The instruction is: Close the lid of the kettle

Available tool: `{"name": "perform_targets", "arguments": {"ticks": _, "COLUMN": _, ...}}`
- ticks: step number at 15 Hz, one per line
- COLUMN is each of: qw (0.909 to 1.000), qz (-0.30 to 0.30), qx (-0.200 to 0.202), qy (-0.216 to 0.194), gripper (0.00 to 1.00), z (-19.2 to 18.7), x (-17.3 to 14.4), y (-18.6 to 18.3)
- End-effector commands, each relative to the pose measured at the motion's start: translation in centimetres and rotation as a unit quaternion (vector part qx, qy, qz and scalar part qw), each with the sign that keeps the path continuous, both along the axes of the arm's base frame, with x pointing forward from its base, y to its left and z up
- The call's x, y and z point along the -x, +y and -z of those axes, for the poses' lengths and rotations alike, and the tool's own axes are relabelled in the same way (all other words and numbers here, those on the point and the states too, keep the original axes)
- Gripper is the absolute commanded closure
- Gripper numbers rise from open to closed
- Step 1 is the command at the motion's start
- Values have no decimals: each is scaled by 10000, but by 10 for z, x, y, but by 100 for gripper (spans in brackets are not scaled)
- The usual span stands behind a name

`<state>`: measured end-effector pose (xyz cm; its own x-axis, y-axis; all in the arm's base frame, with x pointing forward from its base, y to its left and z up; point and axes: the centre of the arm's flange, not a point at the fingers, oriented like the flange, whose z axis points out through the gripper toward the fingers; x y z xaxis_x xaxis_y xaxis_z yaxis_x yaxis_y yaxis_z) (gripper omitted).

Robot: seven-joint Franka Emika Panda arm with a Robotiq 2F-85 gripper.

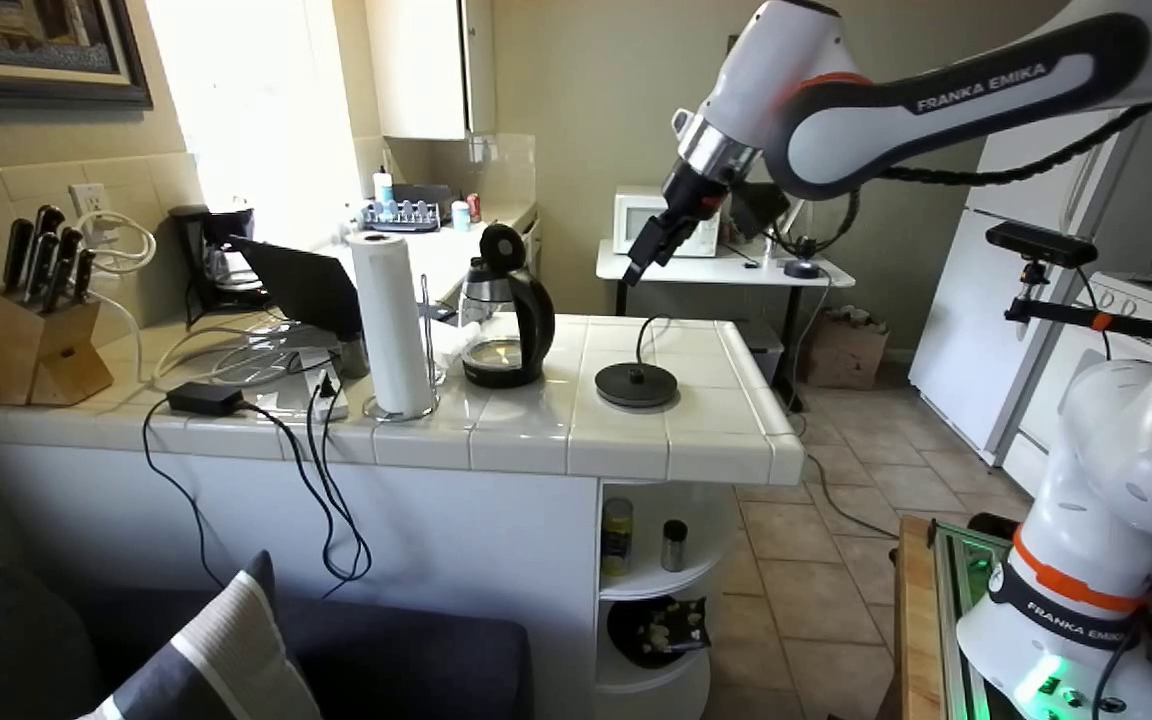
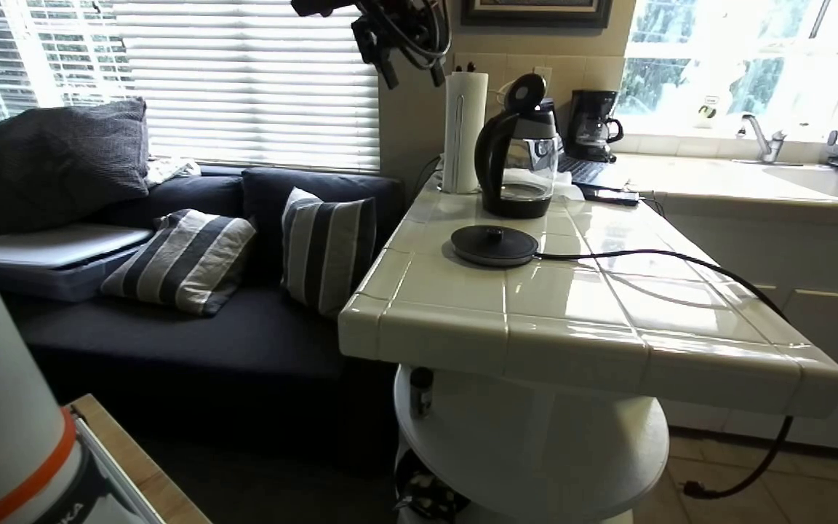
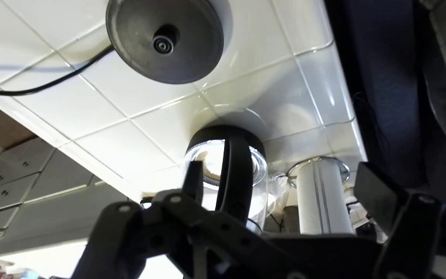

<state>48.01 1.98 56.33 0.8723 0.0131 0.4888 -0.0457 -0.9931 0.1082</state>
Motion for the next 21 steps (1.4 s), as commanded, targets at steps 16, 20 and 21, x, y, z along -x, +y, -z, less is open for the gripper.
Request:
{"name": "perform_targets", "arguments": {"ticks": 16, "qw": 9953, "qz": 127, "qx": -170, "qy": -946, "gripper": 0, "z": 21, "x": -147, "y": -2}}
{"name": "perform_targets", "arguments": {"ticks": 20, "qw": 9797, "qz": 1097, "qx": -28, "qy": -1680, "gripper": 0, "z": 25, "x": -184, "y": -9}}
{"name": "perform_targets", "arguments": {"ticks": 21, "qw": 9740, "qz": 1256, "qx": 10, "qy": -1884, "gripper": 0, "z": 25, "x": -190, "y": -13}}
